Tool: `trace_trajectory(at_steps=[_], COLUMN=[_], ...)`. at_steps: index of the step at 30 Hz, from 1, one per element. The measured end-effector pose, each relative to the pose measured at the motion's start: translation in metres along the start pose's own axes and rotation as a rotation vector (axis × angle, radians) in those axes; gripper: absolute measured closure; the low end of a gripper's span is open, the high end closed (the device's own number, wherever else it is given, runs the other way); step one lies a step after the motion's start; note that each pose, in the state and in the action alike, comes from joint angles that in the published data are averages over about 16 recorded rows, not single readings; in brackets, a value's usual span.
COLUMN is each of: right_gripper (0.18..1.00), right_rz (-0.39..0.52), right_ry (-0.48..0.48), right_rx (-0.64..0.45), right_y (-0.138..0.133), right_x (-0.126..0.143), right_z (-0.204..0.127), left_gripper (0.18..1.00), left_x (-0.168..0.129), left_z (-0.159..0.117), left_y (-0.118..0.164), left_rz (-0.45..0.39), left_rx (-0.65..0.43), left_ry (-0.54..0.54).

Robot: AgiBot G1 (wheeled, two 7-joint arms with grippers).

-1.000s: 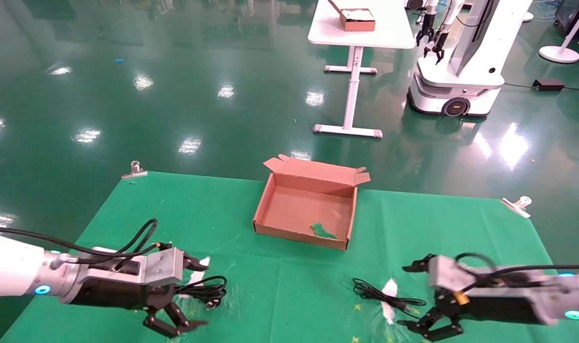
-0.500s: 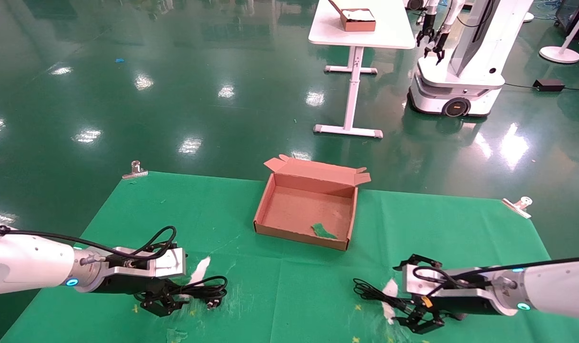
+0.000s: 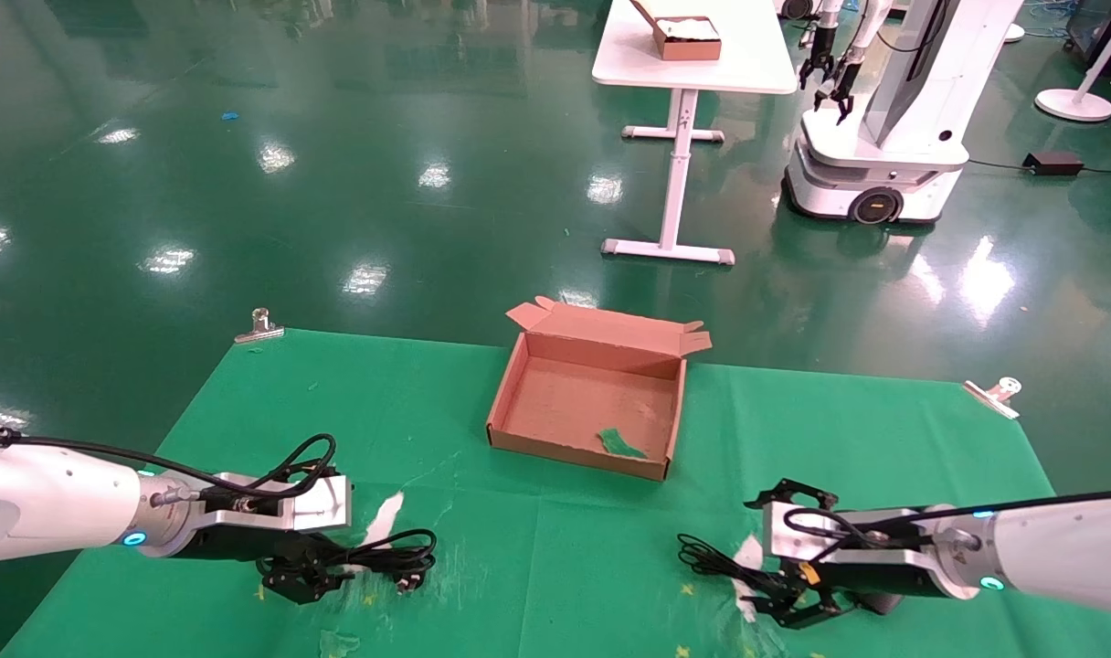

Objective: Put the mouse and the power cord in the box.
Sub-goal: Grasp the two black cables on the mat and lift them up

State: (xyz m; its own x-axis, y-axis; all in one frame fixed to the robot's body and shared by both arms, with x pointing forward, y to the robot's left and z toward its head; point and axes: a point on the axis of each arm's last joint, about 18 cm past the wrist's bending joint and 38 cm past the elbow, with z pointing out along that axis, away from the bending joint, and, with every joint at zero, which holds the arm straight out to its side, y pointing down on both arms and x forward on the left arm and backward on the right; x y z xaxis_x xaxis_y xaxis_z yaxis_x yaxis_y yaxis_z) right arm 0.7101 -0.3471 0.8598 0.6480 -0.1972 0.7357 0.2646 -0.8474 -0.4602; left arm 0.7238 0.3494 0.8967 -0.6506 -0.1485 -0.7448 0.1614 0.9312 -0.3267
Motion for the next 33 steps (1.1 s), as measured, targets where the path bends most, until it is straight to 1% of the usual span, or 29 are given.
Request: trace_trajectory(at_steps=[4,10,14,16,20,22,33], right_gripper=[0.199,0.246,0.303,0.326,0.411,0.444,0.707], right_rz=[-0.002,-0.001,-0.001,0.000,0.000,0.000,0.001], right_ry=[0.002,0.002,0.000,0.000,-0.001,-0.001,-0.001], right_rx=[-0.001,0.001,0.002,0.002,0.003,0.003,0.004], right_y=[-0.0003,-0.0004,-0.0003,-0.0003,-0.0002,-0.0002,-0.0001], right_x=[0.0005,0.0005,0.0002,0.0000,-0.0002,-0.0002,-0.0004], right_z=[0.0002,-0.0001,-0.0003,-0.0003,-0.0004,-0.0004,-0.0005], left_gripper=[0.200,0.240,0.281,0.315,0.376,0.424,0.675], left_x=[-0.0004,-0.0003,0.0000,0.0001,0.0003,0.0003,0.0005], left_z=[-0.0004,-0.0004,-0.0002,-0.0001,0.0000,0.0000,0.0002], left_y=[0.0003,0.0000,-0.0002,-0.0003,-0.0005,-0.0006,-0.0008], left_rz=[0.002,0.001,0.000,-0.001,-0.001,-0.002,-0.003], left_rx=[-0.002,0.001,0.002,0.003,0.004,0.005,0.007], left_ry=[0.000,0.000,0.000,0.000,0.000,0.000,0.000])
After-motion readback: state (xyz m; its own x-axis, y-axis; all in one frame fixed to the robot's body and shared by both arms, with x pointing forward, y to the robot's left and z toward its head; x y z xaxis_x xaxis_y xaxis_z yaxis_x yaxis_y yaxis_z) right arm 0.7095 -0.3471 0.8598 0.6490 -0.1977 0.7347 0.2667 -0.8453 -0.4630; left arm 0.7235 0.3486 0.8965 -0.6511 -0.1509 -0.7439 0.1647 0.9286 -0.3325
